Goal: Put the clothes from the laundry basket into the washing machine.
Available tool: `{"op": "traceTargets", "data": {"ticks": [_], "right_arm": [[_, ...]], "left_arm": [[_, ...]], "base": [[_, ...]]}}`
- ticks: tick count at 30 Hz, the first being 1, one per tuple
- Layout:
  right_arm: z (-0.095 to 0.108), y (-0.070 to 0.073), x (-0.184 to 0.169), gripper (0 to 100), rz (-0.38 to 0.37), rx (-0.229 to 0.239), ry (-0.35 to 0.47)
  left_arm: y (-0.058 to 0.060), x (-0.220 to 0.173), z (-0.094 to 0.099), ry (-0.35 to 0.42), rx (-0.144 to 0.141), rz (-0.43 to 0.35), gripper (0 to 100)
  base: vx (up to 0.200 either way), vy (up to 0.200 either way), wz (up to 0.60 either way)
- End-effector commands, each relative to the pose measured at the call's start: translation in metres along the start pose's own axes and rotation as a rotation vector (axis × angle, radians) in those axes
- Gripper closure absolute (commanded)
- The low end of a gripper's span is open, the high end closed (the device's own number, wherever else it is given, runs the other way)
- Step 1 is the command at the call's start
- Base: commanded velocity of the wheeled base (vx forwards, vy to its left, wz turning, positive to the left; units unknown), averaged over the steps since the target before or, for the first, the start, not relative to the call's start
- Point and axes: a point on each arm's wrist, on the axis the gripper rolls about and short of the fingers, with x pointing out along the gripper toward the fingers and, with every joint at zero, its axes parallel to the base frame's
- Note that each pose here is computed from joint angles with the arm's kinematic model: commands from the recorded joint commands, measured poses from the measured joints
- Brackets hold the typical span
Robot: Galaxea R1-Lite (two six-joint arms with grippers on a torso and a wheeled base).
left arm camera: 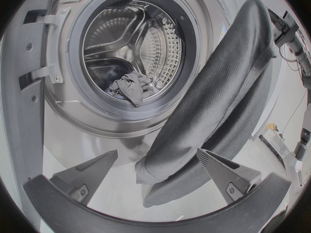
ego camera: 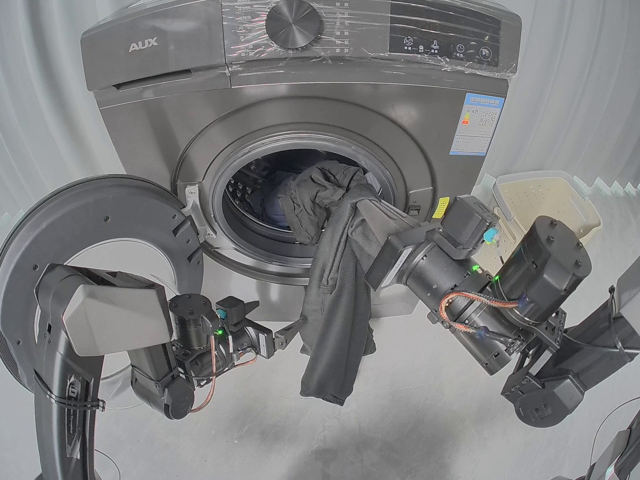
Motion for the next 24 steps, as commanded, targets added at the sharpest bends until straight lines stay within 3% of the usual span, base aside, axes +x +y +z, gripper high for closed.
{"op": "traceTargets", "data": {"ticks": [1, 6, 9, 20, 24], "right_arm": [[-0.001, 0.002, 0.0, 100, 0.007, 0.002, 0.001], [-0.004, 0.003, 0.002, 100, 0.009, 0.003, 0.005], [-0.003, 0.003, 0.003, 100, 0.008, 0.001, 0.003], [-0.004, 0.004, 0.008, 100, 0.008, 0.003, -0.006], [-0.004, 0.005, 0.008, 100, 0.01, 0.005, -0.009]], "left_arm": [[0.002, 0.003, 0.006, -0.029, 0.002, 0.003, 0], [-0.001, 0.012, -0.002, -0.025, 0.003, -0.009, 0], [-0.011, 0.015, -0.011, -0.001, 0.007, -0.034, 0], [-0.035, 0.017, -0.016, 0.018, 0.02, -0.086, 0], [-0.038, 0.021, -0.026, 0.038, 0.026, -0.092, 0]], "base": [[0.0, 0.0, 0.0], [0.0, 0.0, 0.0], [0.0, 0.0, 0.0], [0.0, 0.0, 0.0], [0.0, 0.0, 0.0]]}}
